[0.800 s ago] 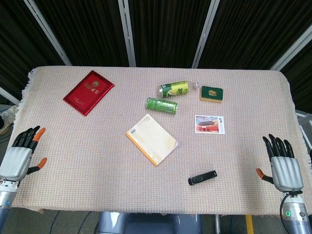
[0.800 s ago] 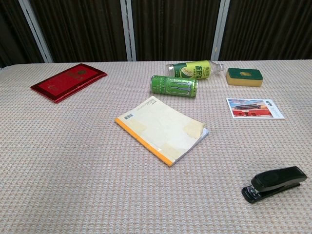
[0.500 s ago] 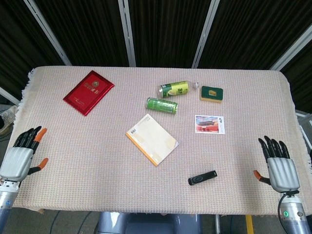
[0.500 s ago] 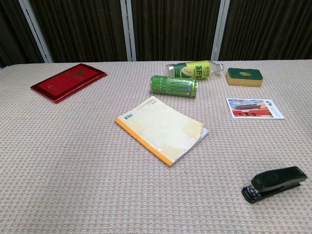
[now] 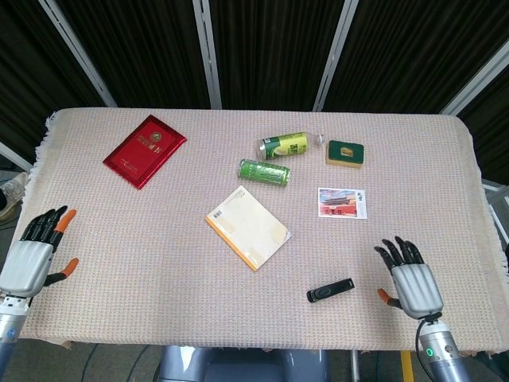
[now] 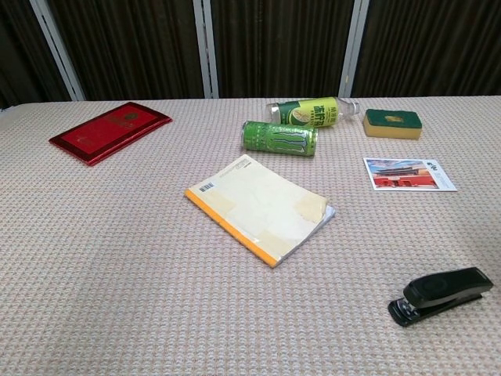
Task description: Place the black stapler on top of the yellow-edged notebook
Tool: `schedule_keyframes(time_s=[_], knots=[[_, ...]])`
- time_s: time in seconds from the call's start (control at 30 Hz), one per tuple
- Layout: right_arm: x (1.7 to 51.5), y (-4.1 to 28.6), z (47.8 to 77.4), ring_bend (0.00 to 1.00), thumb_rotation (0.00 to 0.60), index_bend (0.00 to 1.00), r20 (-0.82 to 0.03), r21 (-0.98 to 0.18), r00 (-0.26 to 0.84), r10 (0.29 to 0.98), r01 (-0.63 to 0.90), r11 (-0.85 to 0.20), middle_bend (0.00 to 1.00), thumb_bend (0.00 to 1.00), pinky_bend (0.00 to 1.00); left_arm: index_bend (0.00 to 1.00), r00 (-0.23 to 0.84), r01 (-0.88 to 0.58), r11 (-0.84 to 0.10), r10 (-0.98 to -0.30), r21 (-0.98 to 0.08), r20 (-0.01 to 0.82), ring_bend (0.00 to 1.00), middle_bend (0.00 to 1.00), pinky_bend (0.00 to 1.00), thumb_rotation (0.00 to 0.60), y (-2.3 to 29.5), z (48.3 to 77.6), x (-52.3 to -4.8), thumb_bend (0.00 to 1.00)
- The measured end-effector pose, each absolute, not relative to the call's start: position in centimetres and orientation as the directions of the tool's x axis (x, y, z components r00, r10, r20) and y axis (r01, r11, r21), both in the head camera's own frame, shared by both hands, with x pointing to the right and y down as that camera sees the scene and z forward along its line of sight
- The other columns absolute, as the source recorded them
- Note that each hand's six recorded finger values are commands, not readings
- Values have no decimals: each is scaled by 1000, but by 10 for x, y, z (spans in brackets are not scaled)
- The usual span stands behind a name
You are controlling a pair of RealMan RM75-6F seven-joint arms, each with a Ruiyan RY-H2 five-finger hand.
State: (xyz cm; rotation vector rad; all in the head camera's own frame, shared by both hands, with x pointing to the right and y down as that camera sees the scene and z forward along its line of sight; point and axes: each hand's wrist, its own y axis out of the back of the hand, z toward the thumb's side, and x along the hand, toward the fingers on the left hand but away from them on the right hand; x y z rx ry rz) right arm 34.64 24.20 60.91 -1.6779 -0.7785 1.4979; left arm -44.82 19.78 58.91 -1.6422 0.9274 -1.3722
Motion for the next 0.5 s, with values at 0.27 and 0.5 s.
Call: schedule_keyframes(time_s=[0.27,0.5], knots=[[321,252,627,117,600,252,-568,-819,192,800,-42,-572,215,161,185,16,151,-46,-433,-894,-900,422,0,0,99,600,198,591,-448,293],[304,259,636,121,600,267,-581,-807,226,782,-32,-590,230,168,185,16,158,-42,-444,-888,-895,433,0,0,99,600,198,594,-445,294]])
